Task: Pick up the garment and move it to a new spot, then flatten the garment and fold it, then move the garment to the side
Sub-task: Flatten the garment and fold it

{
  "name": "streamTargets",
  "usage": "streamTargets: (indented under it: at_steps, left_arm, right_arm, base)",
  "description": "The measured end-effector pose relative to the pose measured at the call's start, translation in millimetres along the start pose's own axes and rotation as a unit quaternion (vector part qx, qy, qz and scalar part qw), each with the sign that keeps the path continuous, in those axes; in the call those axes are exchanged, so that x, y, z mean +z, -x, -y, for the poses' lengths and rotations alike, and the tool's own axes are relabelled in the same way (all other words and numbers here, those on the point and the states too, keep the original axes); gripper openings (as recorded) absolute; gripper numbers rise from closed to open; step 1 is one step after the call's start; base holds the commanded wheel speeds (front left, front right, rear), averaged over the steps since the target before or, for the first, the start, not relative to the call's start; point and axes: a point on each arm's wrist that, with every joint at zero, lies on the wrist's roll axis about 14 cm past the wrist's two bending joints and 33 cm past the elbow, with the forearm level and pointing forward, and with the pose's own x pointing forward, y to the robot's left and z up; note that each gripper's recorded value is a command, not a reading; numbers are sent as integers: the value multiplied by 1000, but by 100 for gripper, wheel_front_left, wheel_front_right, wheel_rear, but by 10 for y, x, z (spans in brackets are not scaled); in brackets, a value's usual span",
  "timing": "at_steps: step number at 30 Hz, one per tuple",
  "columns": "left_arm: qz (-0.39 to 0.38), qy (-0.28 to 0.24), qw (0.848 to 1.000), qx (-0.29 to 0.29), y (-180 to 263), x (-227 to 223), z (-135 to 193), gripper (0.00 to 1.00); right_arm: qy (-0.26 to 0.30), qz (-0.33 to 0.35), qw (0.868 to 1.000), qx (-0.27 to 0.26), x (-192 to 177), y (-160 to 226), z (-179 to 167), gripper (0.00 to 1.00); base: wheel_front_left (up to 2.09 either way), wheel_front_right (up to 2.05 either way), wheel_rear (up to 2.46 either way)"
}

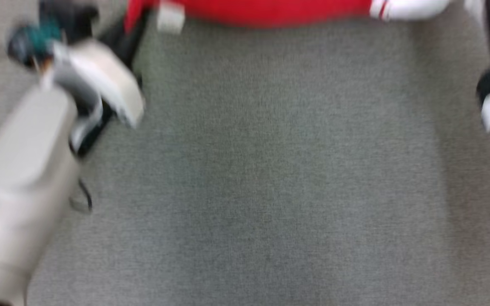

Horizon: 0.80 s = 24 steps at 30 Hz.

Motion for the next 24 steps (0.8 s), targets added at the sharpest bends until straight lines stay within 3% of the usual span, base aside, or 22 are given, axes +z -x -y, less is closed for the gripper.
streamTargets:
  at_steps: [14, 24]
  left_arm:
    - [-105, 36, 993, -36, 1797, -587, 1103, 0]
    - [-192, 109, 974, -48, 2793, -709, 1775, 0]
  right_arm:
    - [-10, -139, 988, -66, -806, 1995, -55, 0]
    - [-23, -214, 971, -100, -1056, 2880, -138, 0]
  base:
    - [0, 0, 0]
    - [0, 0, 0]
